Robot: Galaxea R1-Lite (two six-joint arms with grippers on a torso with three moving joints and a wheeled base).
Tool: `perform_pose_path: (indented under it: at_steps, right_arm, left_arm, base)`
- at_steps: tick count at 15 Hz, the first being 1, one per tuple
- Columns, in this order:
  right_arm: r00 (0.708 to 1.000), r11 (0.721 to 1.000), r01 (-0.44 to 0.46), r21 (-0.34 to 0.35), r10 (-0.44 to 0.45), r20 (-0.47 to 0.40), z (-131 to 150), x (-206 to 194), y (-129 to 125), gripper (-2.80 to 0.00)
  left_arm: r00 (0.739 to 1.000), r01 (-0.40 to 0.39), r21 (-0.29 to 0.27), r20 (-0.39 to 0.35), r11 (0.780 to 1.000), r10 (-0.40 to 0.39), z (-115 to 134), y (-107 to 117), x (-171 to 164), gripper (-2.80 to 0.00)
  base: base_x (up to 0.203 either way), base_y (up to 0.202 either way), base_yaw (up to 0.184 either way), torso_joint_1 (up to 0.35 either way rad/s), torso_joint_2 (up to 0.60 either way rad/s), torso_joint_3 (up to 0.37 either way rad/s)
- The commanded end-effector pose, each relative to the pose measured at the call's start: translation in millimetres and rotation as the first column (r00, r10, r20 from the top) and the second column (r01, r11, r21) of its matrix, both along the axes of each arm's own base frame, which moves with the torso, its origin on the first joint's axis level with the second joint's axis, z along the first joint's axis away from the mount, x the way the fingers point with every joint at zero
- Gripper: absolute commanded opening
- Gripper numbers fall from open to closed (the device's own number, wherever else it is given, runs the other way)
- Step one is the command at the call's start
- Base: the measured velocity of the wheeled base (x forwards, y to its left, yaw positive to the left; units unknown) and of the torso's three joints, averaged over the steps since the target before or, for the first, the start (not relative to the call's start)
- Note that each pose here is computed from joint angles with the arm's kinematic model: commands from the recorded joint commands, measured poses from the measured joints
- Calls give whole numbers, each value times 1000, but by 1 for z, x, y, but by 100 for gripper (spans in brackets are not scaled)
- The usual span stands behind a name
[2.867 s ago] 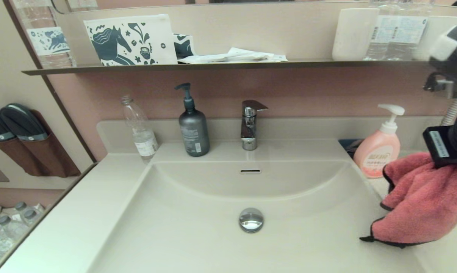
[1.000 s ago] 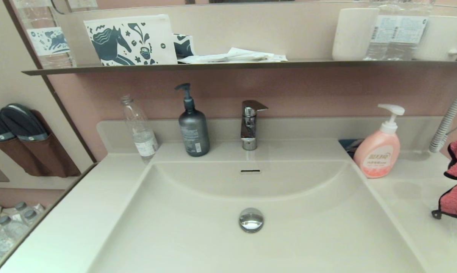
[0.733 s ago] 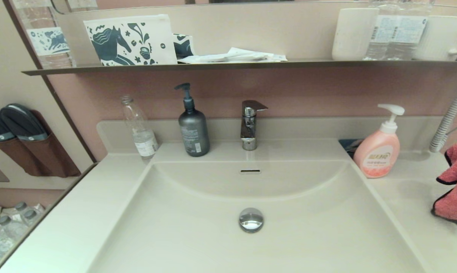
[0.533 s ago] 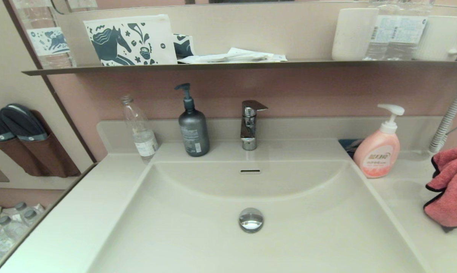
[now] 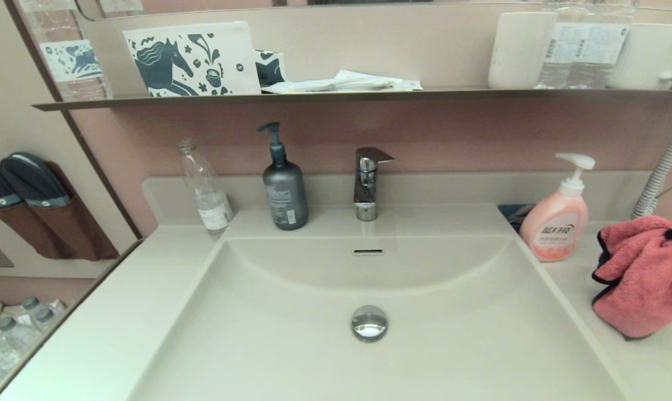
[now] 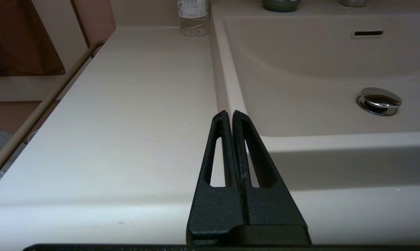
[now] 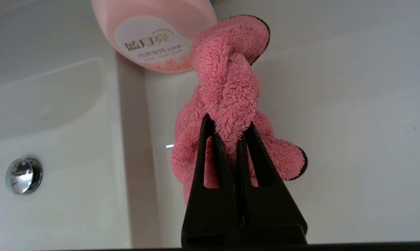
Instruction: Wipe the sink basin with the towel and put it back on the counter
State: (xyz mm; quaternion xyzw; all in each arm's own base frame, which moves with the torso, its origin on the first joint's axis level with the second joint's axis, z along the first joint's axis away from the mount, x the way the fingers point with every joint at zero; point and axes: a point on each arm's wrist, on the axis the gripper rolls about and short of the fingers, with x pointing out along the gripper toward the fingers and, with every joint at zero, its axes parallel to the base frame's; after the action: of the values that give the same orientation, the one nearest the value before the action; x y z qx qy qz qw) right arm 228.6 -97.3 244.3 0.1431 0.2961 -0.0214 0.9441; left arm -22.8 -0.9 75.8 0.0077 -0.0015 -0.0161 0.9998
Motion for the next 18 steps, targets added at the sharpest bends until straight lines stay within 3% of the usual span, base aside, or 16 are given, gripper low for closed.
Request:
perform_pose_path:
  at_steps: [1,3,4,7,10,13,16,17,18]
  right_arm:
    - [1000,1000,-3,-8,3,11,-13,12,-4,-280]
    - [1000,1000,-2,-8,2,8,-18,18,-7,-280]
    - [1000,1000,-8,-2,8,-2,-21,20,-6,0]
    - [1000,1000,-8,-6,8,5,-27,30,-8,0]
    - [996,996,82,-38,-81,32,-26,35,-14,0]
    - [983,970,167,-176,-176,-41,-31,32,-17,0]
    - [982,969,184,-166,-186,0,-21,12,-20,0]
    - [984,970,176,-167,-176,13,-19,4,-21,-225]
    - [986,972,166,-168,-165,17,-19,-3,-20,-280]
  left_arm:
    - [1000,0,0,-1,1000,0,0,0,0,-280]
    - [1000,-1,0,-1,1000,1,0,0,0,-280]
    - [1000,0,0,-1,1000,0,0,0,0,-280]
    - [1000,-1,0,-1,1000,1,0,0,0,-280]
    - [1000,0,0,-1,1000,0,0,0,0,-280]
    - [1000,0,0,-1,1000,0,0,0,0,-280]
    - [1000,0,0,-1,1000,0,0,0,0,-280]
    - [1000,0,0,-1,1000,0,0,0,0,-280]
    - [1000,0,0,-1,1000,0,0,0,0,-280]
  base:
    - [0,0,0,0,0,0]
    - [0,0,0,0,0,0]
    - [0,0,0,0,0,0]
    - [0,0,0,0,0,0]
    - [0,0,0,0,0,0]
    - [0,0,0,0,0,0]
    - [0,0,0,0,0,0]
    - [0,0,0,0,0,0]
    - [0,0,0,0,0,0]
